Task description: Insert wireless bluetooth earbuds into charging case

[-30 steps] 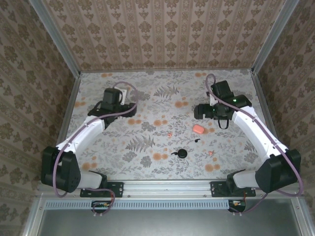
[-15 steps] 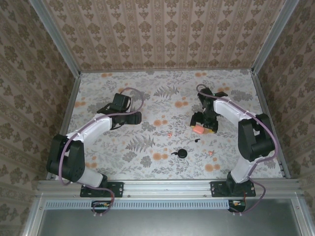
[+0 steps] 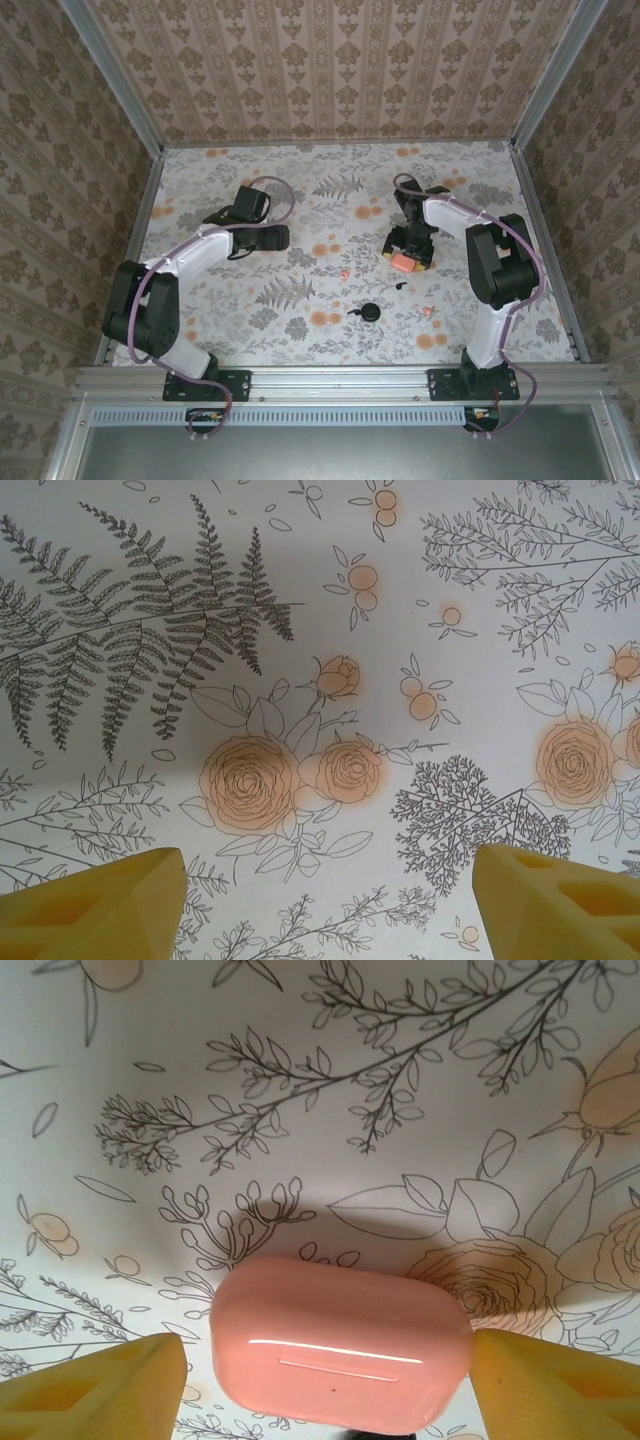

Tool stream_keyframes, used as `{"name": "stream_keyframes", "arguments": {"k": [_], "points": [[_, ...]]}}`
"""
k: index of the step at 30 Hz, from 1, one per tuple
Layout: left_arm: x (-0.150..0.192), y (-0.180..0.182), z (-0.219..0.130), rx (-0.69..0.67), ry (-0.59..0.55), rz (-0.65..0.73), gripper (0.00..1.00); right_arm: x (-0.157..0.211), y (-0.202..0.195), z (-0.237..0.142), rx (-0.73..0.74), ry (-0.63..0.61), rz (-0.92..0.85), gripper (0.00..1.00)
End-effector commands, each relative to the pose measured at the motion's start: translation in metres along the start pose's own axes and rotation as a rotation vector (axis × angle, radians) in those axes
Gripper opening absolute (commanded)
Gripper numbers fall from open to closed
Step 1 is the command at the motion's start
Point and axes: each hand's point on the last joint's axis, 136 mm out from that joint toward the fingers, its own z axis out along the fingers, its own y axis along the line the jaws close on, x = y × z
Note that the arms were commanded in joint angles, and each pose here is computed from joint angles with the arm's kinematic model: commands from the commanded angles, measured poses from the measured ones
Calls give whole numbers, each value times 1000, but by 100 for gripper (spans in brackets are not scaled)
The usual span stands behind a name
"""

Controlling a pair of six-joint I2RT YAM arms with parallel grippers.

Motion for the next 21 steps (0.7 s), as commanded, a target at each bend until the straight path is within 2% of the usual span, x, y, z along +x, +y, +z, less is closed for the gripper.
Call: {"name": "stream_keyframes", "arguments": {"k": [1, 10, 13, 18, 21], "points": [[-4, -5, 0, 6, 13, -1, 77, -3, 1, 5, 7, 17, 24, 74], [-1, -7, 6, 20, 32, -9, 77, 5, -5, 16, 37, 68, 16, 71], [-1, -7, 7, 24, 32, -11, 76, 7, -7, 19, 50, 80, 7, 63], [-4, -15, 5, 67, 20, -1, 73, 6, -3, 11, 31, 53, -12, 57], [-12, -30, -1, 150, -36, 32, 71, 2, 4, -4, -22, -4, -21, 56]]}}
